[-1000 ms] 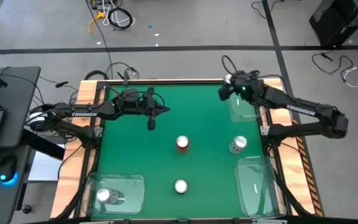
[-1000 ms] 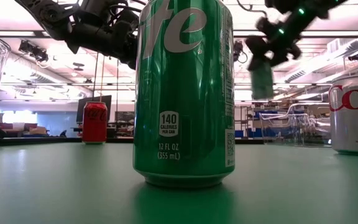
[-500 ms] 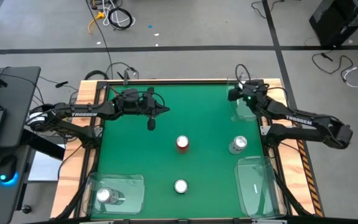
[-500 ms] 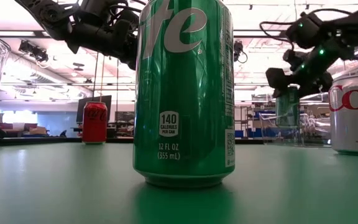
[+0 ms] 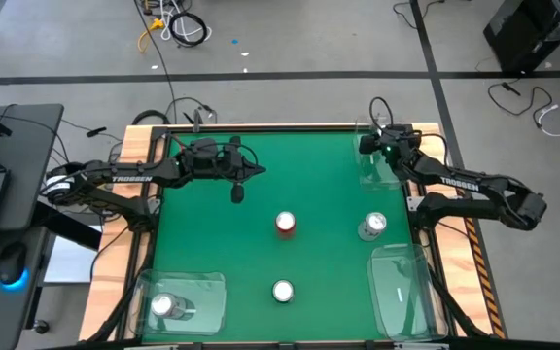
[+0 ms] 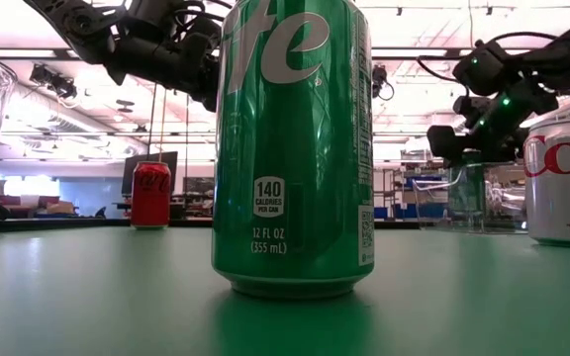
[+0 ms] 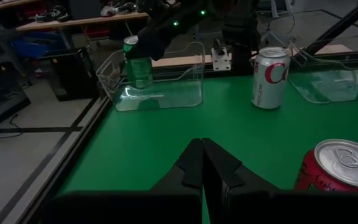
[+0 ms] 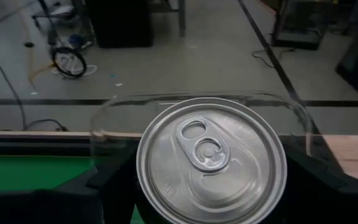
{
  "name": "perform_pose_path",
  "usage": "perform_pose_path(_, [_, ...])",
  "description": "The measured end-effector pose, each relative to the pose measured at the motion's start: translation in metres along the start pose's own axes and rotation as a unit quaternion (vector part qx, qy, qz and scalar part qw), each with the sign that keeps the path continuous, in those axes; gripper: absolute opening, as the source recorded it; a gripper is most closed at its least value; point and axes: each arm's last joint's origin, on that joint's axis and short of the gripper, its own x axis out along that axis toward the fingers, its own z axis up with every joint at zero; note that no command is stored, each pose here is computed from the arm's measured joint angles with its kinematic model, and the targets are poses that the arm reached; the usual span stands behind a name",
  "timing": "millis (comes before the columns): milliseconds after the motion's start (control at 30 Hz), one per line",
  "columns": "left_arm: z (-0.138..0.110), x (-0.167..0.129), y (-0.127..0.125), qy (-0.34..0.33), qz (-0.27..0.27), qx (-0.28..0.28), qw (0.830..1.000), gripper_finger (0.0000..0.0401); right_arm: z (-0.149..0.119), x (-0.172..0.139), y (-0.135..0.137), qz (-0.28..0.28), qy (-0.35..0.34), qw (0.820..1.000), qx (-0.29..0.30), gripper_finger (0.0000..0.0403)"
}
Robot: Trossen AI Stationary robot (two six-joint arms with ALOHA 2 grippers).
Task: Sort soda cans
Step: Put the top green soda can into the top right transparent bin
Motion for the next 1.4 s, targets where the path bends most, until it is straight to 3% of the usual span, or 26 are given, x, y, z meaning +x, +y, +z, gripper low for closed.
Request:
perform_pose_path(233, [0.000,0.000,0.000,0.002,0.000,-0.001,1.000,0.0001,-0.004,0.003,0.002,-0.002,0.009,1.000,0.018,0.0294])
perform_pose_path(467, [-0.001,0.000,0.000,0.005,0.000,-0.001,1.000,0.0001,-0.009,0.009,0.004,-0.010,0.026,0.999,0.028,0.0344])
perform_pose_path(1067, [-0.003,0.000,0.000,0.013,-0.002,-0.003,1.000,0.0001,-0.012,0.010,0.003,-0.014,0.034,0.999,0.014,0.0326])
perform_pose_path(1200, [-0.003,0.000,0.000,0.014,-0.002,-0.003,1.000,0.0001,-0.014,0.009,0.005,0.011,0.052,0.999,-0.001,0.0316])
perform_pose_path(1333, [-0.003,0.000,0.000,0.014,-0.002,-0.003,1.000,0.0001,-0.019,0.010,0.010,0.085,0.094,0.990,-0.059,0.0308])
perform_pose_path(1400, [-0.003,0.000,-0.001,0.015,-0.002,-0.004,1.000,0.0001,-0.020,0.010,0.010,0.089,0.094,0.988,-0.087,0.0307])
